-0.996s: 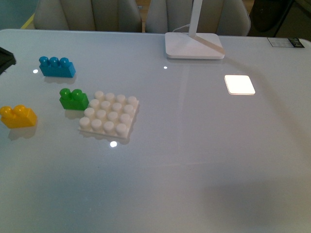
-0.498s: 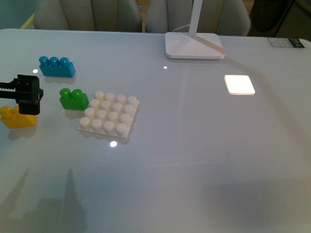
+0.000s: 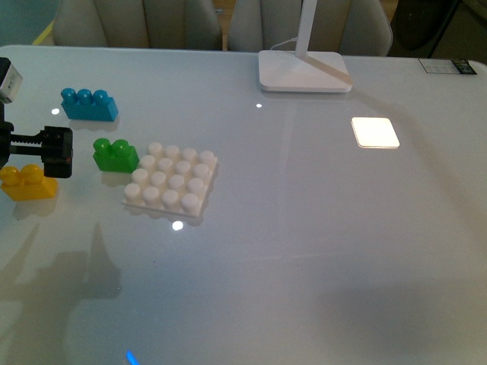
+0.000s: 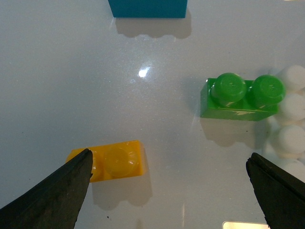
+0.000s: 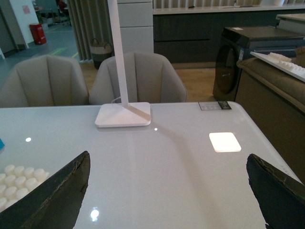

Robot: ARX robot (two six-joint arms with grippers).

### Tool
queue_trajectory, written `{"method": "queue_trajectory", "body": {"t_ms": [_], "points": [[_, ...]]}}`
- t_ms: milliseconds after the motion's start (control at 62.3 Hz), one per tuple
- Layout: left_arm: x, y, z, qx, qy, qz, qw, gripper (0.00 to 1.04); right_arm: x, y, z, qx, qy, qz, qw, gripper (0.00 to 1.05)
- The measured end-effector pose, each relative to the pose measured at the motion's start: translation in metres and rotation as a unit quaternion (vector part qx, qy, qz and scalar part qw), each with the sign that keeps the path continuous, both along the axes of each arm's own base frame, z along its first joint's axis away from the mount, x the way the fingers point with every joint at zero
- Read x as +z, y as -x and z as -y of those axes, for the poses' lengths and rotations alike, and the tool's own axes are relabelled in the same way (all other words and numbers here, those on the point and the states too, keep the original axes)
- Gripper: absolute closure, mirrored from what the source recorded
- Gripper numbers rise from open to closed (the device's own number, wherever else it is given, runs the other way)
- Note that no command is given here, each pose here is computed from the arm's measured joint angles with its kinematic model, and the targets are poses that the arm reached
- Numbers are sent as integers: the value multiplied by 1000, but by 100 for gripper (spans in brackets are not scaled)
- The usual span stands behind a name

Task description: Insert yellow block into base center

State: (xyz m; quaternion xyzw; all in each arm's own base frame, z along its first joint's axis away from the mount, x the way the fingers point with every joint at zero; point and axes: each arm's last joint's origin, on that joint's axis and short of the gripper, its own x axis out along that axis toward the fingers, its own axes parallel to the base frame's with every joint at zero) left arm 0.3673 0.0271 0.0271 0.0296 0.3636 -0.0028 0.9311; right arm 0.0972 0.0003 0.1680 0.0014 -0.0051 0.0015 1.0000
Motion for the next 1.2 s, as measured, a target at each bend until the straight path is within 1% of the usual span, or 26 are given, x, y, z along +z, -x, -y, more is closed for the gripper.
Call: {"method": "queue_trajectory", "body": {"t_ms": [161,482,787,1204], "points": [[-10,-7,-8,14,-4,-17,1000,7,0,0,0,0,0,0,1000,9],[-22,-20,-17,36,-7,-38,999,7,0,0,0,0,0,0,1000,9],[-27,-26,-30,65,-6,-46,997,7,0,0,0,0,0,0,1000,9],[-33,-24,-42,80,-9,-56,995,7,0,0,0,0,0,0,1000,9]]}}
